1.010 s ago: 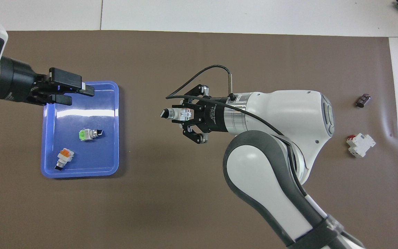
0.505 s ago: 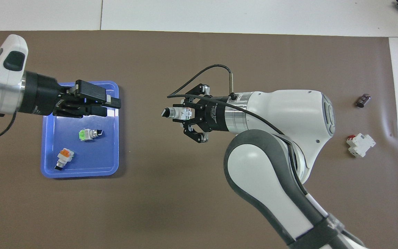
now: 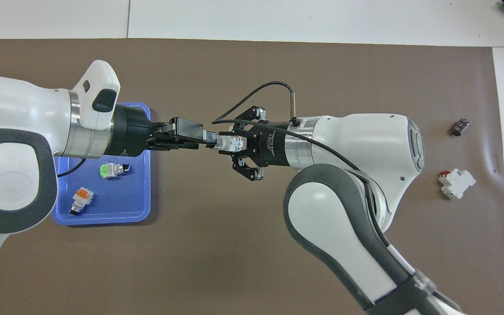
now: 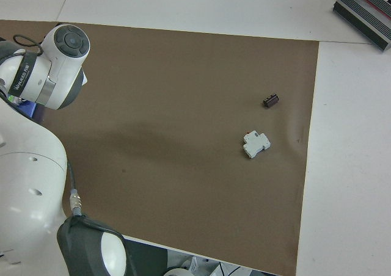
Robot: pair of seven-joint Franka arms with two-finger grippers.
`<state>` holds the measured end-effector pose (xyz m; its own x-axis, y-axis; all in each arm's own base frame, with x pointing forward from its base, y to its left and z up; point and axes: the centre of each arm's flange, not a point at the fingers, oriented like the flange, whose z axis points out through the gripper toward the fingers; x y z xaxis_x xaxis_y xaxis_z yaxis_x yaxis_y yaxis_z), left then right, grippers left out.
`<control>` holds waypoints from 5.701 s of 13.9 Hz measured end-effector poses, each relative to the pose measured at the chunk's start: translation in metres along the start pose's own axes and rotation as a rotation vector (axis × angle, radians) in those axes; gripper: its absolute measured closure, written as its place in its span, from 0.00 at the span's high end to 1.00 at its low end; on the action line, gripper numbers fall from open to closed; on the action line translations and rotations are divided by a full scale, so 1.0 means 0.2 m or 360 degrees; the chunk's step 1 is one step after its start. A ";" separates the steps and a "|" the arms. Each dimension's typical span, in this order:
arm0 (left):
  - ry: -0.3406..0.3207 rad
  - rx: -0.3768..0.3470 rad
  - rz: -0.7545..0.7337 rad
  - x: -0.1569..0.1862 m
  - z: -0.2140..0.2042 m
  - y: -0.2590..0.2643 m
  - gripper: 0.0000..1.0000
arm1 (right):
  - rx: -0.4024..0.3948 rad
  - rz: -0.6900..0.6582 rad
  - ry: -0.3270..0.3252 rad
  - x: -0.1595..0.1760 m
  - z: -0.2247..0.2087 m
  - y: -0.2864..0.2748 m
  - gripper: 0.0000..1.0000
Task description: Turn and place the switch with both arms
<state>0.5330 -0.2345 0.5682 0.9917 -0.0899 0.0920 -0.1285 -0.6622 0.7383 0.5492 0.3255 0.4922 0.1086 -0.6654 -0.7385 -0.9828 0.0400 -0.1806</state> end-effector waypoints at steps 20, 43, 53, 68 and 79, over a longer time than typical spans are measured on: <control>0.0072 0.0042 0.0544 0.00 0.10 -0.03 0.35 | 0.0002 0.0001 0.0001 0.00 0.00 0.00 0.35; 0.0001 0.0042 0.0633 -0.03 0.15 -0.11 0.39 | 0.0046 0.0004 0.0010 0.01 0.00 -0.02 0.35; 0.0043 0.0044 0.0787 0.00 0.05 -0.11 0.41 | 0.0037 -0.0091 0.0011 0.00 0.02 0.00 0.35; -0.0018 0.0018 0.0868 -0.03 0.08 -0.09 0.23 | 0.0031 -0.0120 0.0008 -0.02 0.03 0.01 0.35; -0.0015 0.0020 0.0674 -0.03 0.08 -0.09 0.11 | 0.0034 -0.0120 0.0008 -0.02 0.02 0.01 0.35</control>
<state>0.5300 -0.2342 0.5433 0.8513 -0.3624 0.3794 -0.5246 -0.5744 0.6284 0.5482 0.3308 0.4916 0.1816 -0.6709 -0.7190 -0.9684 0.0052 -0.2494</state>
